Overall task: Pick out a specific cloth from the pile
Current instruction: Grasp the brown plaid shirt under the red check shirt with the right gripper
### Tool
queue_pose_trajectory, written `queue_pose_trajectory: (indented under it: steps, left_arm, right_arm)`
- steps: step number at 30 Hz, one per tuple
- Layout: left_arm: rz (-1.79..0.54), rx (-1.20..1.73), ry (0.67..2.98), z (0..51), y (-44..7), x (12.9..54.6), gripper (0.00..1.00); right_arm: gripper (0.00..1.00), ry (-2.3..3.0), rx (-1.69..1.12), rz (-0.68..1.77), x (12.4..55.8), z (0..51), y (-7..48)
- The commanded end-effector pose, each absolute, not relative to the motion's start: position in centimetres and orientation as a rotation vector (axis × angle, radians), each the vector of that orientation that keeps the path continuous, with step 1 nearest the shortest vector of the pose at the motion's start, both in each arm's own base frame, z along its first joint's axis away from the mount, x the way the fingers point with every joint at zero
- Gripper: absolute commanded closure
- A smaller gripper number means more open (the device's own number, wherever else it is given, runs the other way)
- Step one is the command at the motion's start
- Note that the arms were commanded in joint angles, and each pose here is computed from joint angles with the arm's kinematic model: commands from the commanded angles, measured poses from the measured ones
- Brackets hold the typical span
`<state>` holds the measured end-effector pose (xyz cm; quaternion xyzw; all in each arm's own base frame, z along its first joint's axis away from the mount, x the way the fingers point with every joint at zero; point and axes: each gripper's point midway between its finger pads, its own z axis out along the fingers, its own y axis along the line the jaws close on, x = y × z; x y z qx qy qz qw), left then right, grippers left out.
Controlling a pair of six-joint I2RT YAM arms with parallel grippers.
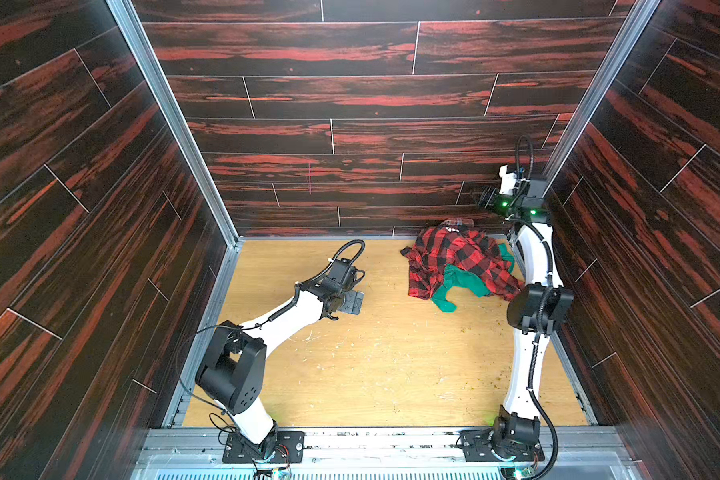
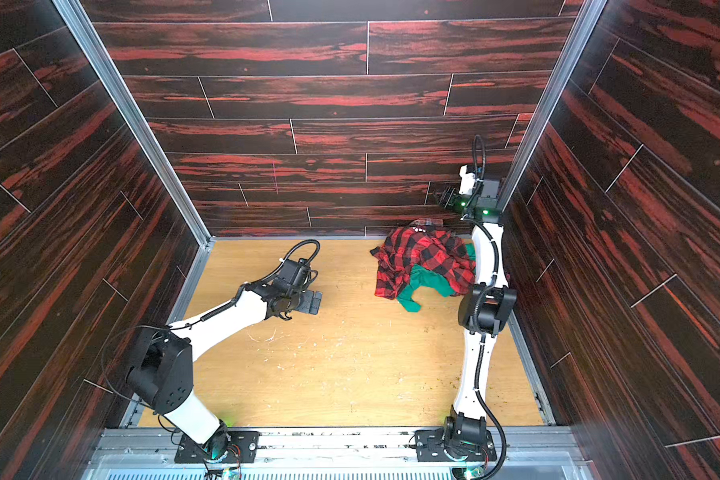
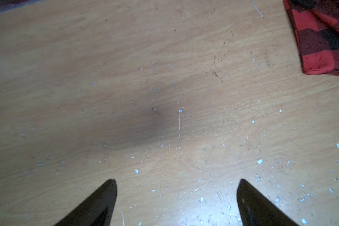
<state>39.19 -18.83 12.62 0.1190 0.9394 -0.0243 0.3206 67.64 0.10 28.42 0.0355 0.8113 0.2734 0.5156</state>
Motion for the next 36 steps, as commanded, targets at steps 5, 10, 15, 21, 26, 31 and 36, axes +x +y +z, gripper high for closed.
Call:
queue_pose_trajectory:
  steps: [5, 10, 15, 21, 26, 31, 36]
  left_arm:
    - [0.019, 0.292, 2.493, 14.0, -16.8, 38.2, 0.02]
    - [0.028, 0.264, 2.538, 13.2, -16.8, 38.4, 0.02]
    - [0.025, 0.255, 2.568, 12.0, -17.5, 39.4, 0.02]
    - [0.028, 0.304, 2.644, 10.0, -18.2, 39.8, 0.02]
    - [0.028, 0.310, 2.658, 9.8, -18.3, 39.9, 0.02]
    - [0.034, 0.327, 2.663, 10.0, -18.1, 39.7, 0.02]
    - [0.041, 0.344, 2.671, 9.8, -18.0, 39.5, 0.02]
  right_arm:
    - [0.38, 2.083, 0.239, 0.481, 71.4, 15.1, -3.2]
    - [0.36, 2.066, 0.328, 0.469, 72.2, 12.7, -5.1]
    - [0.28, 2.071, 0.396, 0.496, 72.2, 10.8, -6.6]
    - [0.24, 2.102, 0.365, 0.701, 71.6, 8.6, -4.9]
    - [0.22, 2.112, 0.326, 0.825, 71.2, 7.4, -3.3]
    - [0.24, 2.100, 0.305, 0.867, 71.4, 7.2, -2.3]
    - [0.52, 2.056, 0.269, 0.908, 71.7, 8.4, -1.7]
